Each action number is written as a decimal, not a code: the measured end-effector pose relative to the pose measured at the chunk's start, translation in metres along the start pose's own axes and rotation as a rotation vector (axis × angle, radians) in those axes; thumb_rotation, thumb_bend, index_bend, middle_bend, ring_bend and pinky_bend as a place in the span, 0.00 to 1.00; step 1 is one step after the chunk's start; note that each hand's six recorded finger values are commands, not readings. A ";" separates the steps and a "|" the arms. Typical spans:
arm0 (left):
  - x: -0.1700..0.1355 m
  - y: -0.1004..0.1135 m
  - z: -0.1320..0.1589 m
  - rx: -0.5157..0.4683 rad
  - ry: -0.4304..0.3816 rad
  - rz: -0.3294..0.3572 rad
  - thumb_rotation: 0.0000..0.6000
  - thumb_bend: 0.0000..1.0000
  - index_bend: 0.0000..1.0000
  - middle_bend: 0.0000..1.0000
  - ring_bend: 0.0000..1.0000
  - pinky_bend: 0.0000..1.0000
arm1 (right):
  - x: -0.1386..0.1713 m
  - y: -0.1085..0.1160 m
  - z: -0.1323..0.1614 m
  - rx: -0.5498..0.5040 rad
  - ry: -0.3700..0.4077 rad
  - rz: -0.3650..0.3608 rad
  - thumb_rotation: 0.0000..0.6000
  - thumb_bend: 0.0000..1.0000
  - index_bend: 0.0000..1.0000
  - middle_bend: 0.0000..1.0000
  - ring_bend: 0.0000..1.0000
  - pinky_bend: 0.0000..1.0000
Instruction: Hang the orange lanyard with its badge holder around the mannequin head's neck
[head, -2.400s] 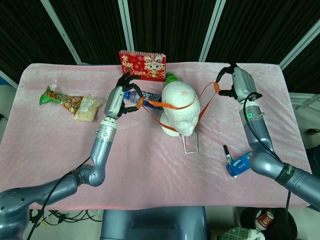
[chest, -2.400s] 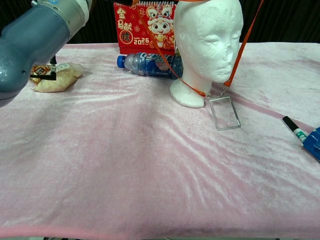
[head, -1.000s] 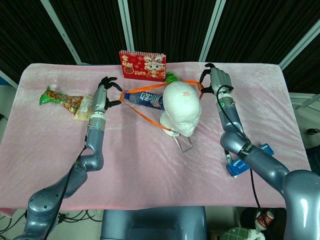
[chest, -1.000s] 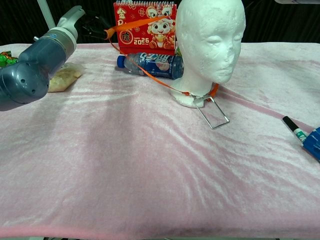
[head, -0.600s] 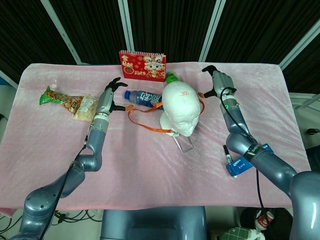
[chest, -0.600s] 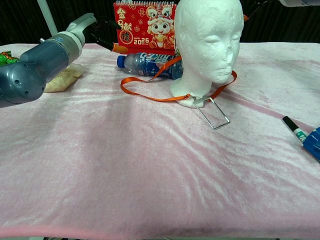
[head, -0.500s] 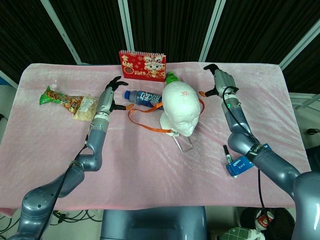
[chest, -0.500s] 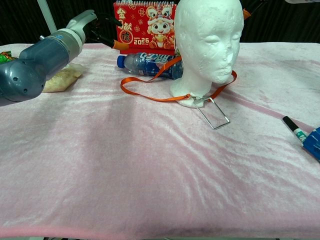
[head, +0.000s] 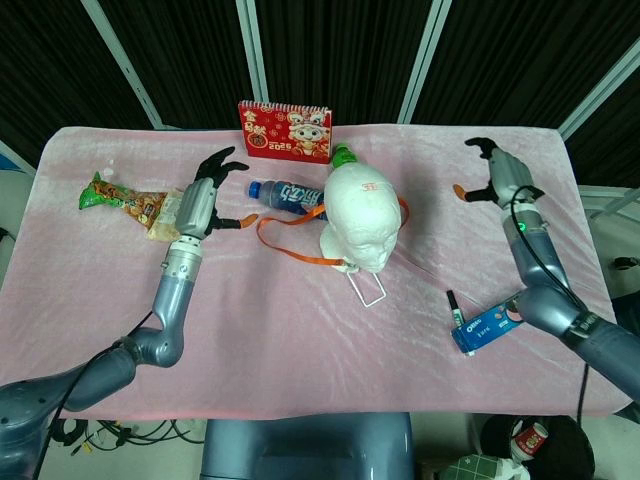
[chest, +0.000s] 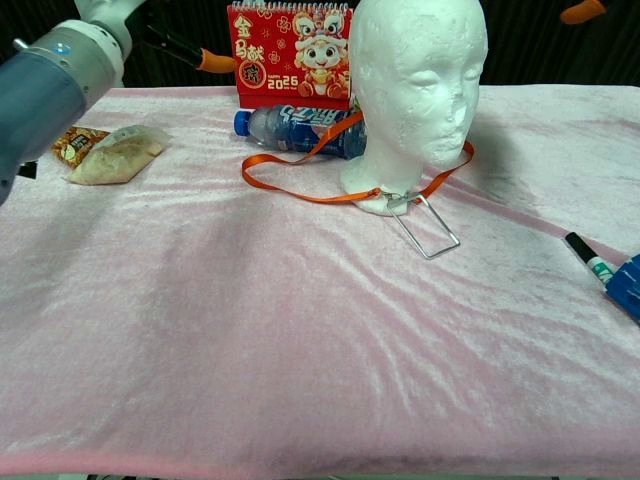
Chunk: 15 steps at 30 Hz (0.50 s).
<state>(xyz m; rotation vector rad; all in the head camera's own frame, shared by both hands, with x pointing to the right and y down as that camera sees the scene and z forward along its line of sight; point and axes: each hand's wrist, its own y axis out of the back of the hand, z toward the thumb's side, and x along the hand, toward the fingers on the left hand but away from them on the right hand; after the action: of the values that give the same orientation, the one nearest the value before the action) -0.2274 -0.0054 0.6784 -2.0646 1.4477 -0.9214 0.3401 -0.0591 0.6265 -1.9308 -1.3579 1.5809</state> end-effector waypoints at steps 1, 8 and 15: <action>-0.006 0.004 0.000 0.010 -0.006 0.002 1.00 0.13 0.25 0.06 0.00 0.00 | 0.007 0.007 -0.011 0.019 -0.011 -0.017 1.00 0.31 0.20 0.17 0.22 0.18; -0.068 0.040 -0.011 0.127 0.016 0.019 1.00 0.13 0.25 0.07 0.00 0.00 | 0.059 0.007 -0.064 0.121 -0.060 -0.060 1.00 0.47 0.26 0.28 0.34 0.31; -0.146 0.084 -0.042 0.265 0.096 0.071 1.00 0.13 0.25 0.06 0.00 0.00 | 0.109 -0.009 -0.096 0.177 -0.095 -0.068 1.00 0.62 0.30 0.54 0.57 0.58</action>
<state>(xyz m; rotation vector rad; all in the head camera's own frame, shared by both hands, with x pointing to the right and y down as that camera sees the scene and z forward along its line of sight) -0.3446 0.1028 0.6109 -1.7873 1.3555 -1.1307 0.4152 0.0635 0.6010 -1.7093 -1.2587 1.7168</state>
